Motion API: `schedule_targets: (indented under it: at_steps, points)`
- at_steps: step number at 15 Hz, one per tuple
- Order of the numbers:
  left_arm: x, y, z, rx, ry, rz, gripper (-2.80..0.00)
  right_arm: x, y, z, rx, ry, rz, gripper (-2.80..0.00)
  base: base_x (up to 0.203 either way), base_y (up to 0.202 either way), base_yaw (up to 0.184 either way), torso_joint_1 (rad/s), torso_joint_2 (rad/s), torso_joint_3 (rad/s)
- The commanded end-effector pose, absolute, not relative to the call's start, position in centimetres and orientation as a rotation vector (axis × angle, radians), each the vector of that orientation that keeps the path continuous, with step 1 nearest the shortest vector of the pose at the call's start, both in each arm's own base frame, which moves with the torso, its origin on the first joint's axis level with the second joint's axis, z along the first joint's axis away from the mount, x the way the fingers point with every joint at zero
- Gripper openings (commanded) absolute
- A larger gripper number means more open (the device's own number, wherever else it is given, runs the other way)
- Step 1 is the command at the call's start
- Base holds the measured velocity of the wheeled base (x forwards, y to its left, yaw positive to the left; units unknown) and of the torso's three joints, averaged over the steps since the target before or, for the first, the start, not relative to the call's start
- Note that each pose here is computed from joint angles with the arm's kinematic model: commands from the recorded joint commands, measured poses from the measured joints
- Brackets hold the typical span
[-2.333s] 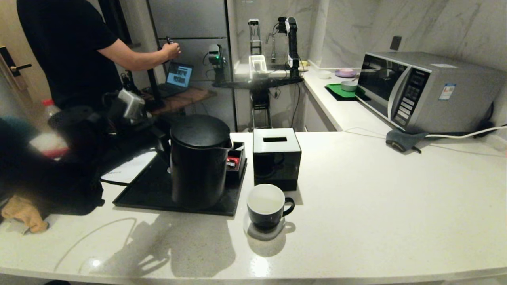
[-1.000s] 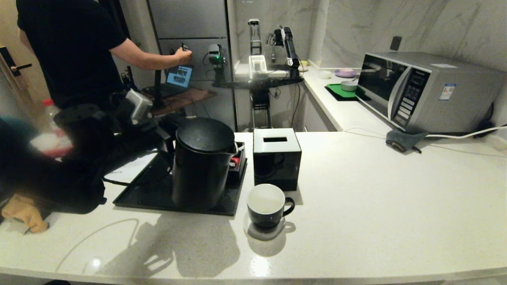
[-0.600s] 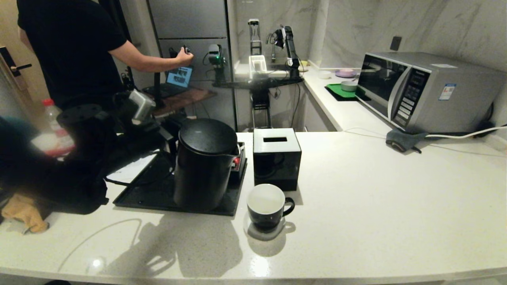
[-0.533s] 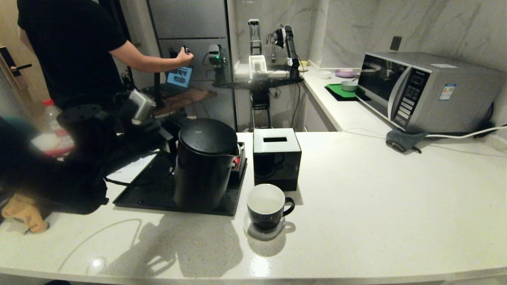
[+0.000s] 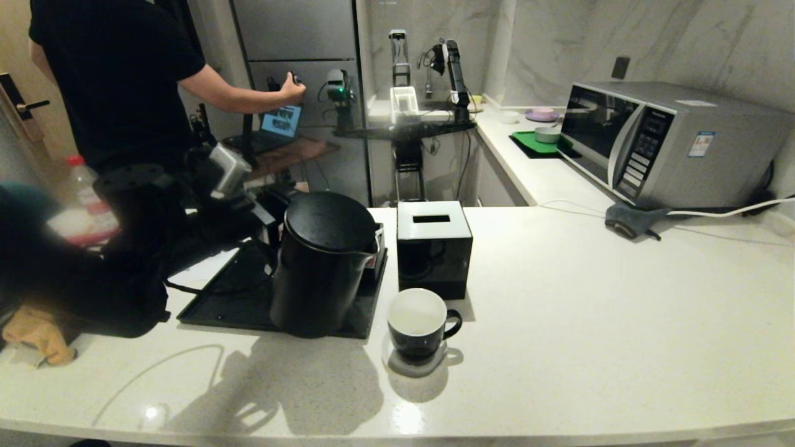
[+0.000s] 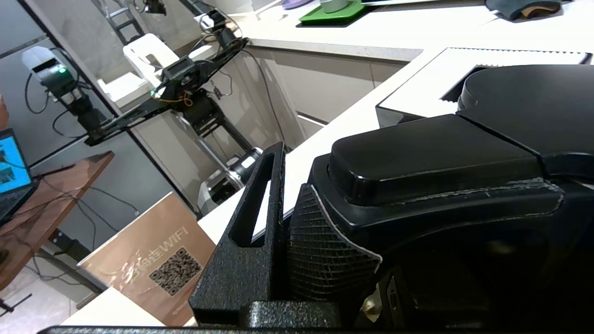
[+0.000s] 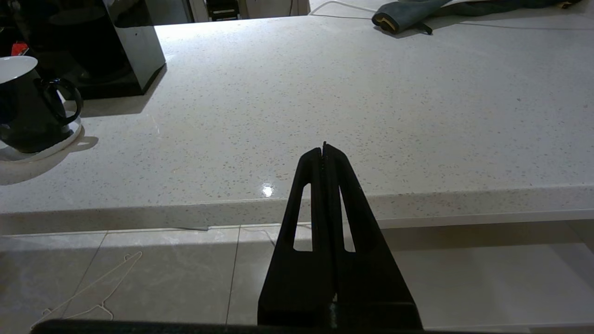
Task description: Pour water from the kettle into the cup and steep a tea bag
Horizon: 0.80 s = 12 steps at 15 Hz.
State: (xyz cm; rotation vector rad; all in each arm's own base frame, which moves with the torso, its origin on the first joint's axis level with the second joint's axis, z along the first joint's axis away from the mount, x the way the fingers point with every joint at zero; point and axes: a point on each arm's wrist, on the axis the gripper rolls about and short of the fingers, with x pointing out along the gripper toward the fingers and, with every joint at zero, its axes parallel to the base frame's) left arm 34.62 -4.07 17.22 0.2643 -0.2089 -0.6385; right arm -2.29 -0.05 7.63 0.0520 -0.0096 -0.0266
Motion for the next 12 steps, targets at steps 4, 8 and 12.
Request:
schedule_targets:
  at_steps: [4,8,12]
  points:
    - [34.53,-4.81,17.19,0.295,-0.228,-0.659,-2.80,-2.29,-0.05,7.67,0.051,-0.010,-0.027,-2.80,0.000,0.000,0.000,0.000,0.00,0.000]
    - [34.55,-5.07,16.91,0.330,-0.213,-0.666,-2.80,-2.28,-0.05,7.63,0.051,-0.008,-0.027,-2.80,0.000,0.000,0.000,0.000,0.00,0.000]
    - [34.71,-5.03,16.86,0.351,-0.218,-0.663,-2.80,-2.28,-0.05,7.63,0.052,-0.008,-0.027,-2.80,0.000,0.000,0.000,0.000,0.00,0.000]
